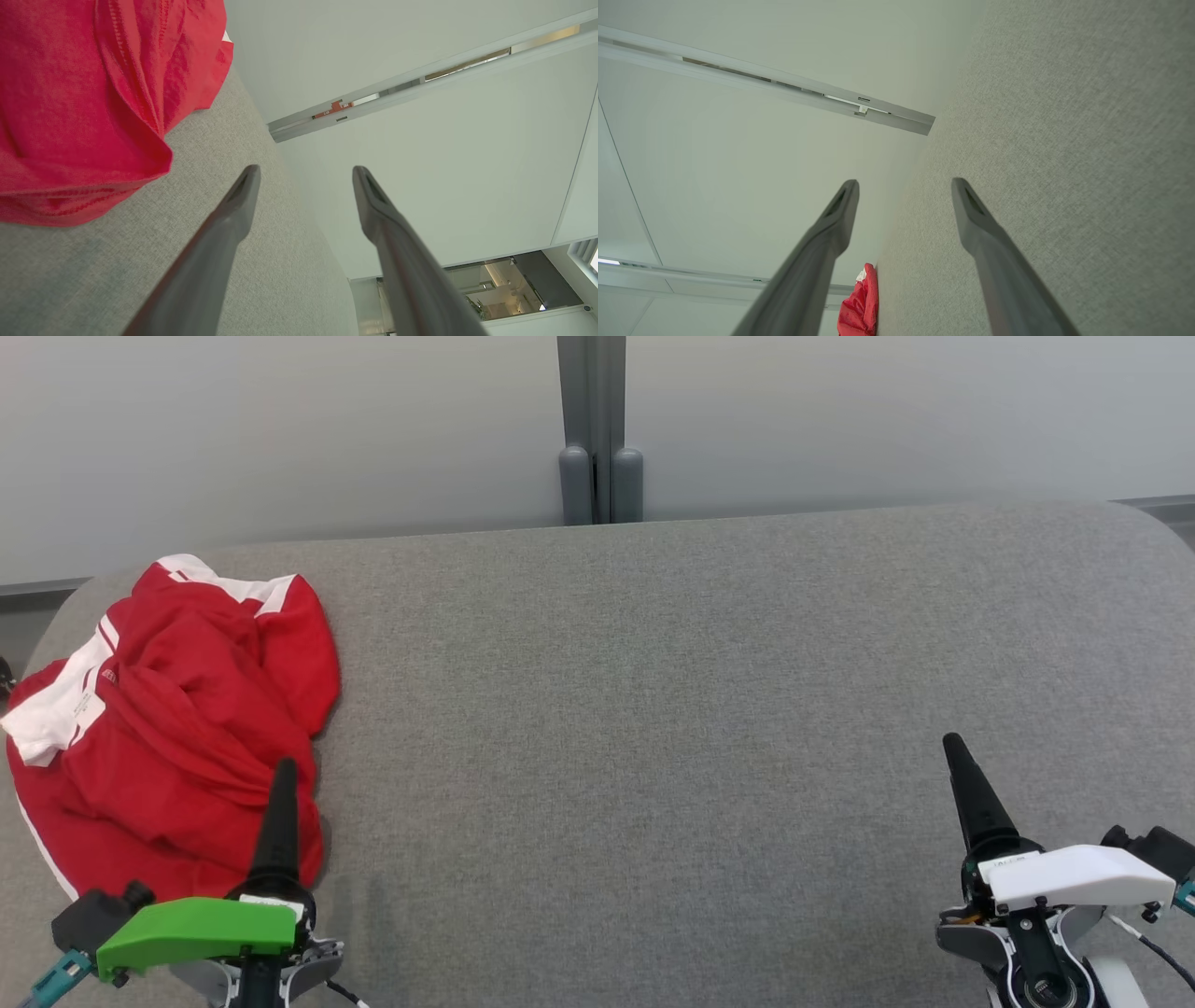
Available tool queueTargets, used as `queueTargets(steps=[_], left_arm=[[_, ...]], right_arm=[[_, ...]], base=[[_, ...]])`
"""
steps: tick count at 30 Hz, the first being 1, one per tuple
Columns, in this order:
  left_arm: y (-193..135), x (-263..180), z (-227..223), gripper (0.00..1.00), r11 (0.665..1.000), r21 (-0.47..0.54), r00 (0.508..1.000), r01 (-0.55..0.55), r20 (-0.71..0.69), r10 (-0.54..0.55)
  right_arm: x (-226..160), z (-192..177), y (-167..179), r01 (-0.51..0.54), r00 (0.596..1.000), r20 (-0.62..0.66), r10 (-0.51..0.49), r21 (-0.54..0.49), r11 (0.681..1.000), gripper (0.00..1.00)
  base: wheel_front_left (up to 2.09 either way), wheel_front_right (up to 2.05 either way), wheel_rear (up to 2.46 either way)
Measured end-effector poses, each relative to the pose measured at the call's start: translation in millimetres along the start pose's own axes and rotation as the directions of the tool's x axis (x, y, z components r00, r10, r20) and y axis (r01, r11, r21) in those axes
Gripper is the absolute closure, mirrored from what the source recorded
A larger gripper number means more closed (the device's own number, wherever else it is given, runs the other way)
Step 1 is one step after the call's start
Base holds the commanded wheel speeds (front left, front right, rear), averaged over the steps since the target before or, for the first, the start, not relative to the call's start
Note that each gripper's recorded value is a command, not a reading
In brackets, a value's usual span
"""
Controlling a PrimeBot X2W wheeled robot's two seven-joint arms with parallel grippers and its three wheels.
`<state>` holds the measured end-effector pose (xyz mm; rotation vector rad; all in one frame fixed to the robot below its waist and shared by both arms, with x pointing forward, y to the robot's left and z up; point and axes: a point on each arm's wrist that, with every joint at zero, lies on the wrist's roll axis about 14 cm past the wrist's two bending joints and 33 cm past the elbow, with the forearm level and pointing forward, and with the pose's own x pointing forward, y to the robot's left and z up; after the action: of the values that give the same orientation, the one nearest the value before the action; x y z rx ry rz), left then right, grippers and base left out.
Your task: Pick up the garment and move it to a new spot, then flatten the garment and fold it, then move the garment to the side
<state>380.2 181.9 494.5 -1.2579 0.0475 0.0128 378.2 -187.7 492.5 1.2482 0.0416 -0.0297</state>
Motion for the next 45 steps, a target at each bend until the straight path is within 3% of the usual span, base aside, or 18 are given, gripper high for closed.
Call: queueTargets(steps=[11, 20, 29, 45], left_arm=[[-21.8, 3.3, -10.3, 0.00, 0.969, 0.238, 0.997, 0.071, -0.022, -0.067], [-27.1, 2.5, -17.5, 0.00, 0.922, 0.379, 0.996, 0.086, -0.033, -0.079], [-34.4, 2.6, -22.3, 0.00, 0.863, 0.493, 0.994, 0.109, -0.038, -0.104], [-47.3, 3.3, -32.6, 0.00, 0.739, 0.653, 0.985, 0.162, -0.064, -0.160]], right_arm=[[2.1, -8.1, 17.4, -0.058, 0.998, -0.019, 0.055, -0.263, 0.963, 0.00], [-0.8, -13.8, 24.2, -0.087, 0.996, -0.029, 0.082, -0.382, 0.920, 0.00], [-1.4, -12.5, 31.0, -0.106, 0.994, -0.019, 0.111, -0.486, 0.868, 0.00], [-6.0, -25.4, 45.2, -0.165, 0.984, -0.054, 0.171, -0.646, 0.745, 0.00]], base=[[0.00, 0.00, 0.00], [0.00, 0.00, 0.00], [0.00, 0.00, 0.00], [0.00, 0.00, 0.00]])
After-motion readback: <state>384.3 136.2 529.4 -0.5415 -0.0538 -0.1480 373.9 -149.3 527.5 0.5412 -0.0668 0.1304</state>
